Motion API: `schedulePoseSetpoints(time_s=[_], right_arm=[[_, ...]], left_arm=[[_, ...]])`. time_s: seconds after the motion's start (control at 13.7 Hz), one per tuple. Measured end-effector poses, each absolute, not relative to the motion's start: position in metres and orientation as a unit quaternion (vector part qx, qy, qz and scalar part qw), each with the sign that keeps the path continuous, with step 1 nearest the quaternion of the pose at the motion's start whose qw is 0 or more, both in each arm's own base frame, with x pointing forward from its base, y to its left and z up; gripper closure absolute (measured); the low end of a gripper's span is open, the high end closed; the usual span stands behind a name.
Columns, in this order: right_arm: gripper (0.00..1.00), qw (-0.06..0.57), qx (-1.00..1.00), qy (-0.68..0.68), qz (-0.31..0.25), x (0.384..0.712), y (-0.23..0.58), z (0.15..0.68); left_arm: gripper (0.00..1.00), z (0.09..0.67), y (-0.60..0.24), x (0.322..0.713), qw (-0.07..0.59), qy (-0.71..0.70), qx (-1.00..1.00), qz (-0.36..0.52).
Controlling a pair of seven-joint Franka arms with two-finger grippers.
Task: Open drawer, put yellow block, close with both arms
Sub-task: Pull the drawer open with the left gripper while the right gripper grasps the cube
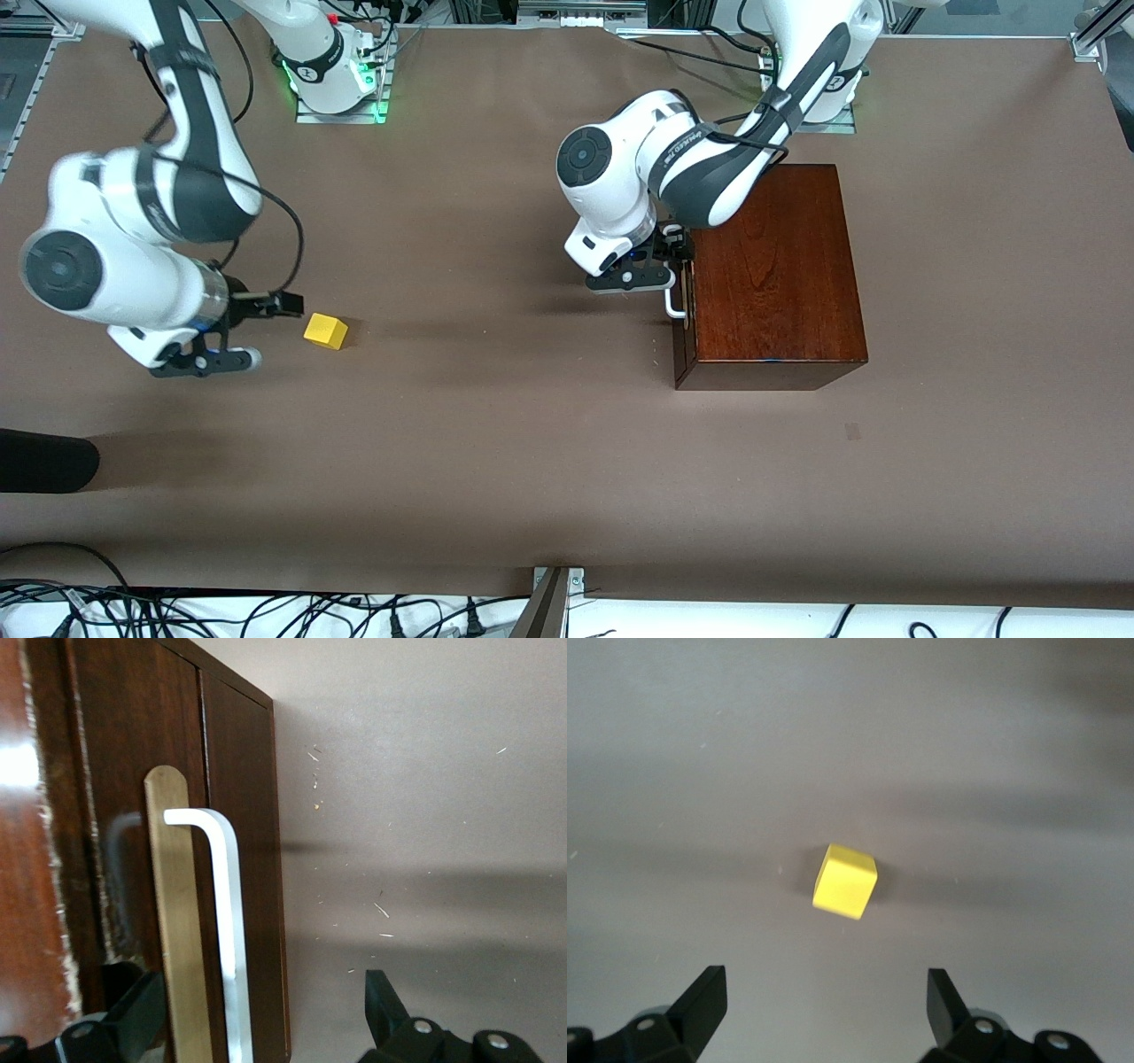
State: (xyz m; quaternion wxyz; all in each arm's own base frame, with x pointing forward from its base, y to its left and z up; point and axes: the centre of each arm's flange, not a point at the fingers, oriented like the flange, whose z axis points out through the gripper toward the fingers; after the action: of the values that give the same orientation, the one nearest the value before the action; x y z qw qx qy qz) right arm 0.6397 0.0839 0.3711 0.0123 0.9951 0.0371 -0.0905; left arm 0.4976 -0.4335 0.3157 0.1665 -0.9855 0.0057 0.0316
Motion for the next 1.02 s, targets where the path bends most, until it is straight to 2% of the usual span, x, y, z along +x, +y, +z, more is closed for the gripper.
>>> schedulePoseSetpoints(time_s=[0.29, 0.73, 1.02], right_arm=[[0.0, 0.017, 0.995, -0.015, -0.092, 0.621, 0.079, 0.314], [0.0, 0.015, 0.997, -0.051, -0.059, 0.592, 0.074, 0.24], [0.0, 0.017, 0.996, -0.061, -0.064, 0.586, 0.073, 0.211]], left_arm=[[0.0, 0.294, -0.431, 0.503, 0.183, 0.013, -0.983, 0.021], [0.0, 0.283, -0.436, 0.503, 0.179, 0.001, -0.984, 0.018], [0.0, 0.261, -0.44, 0.499, 0.183, -0.007, -0.983, 0.025]])
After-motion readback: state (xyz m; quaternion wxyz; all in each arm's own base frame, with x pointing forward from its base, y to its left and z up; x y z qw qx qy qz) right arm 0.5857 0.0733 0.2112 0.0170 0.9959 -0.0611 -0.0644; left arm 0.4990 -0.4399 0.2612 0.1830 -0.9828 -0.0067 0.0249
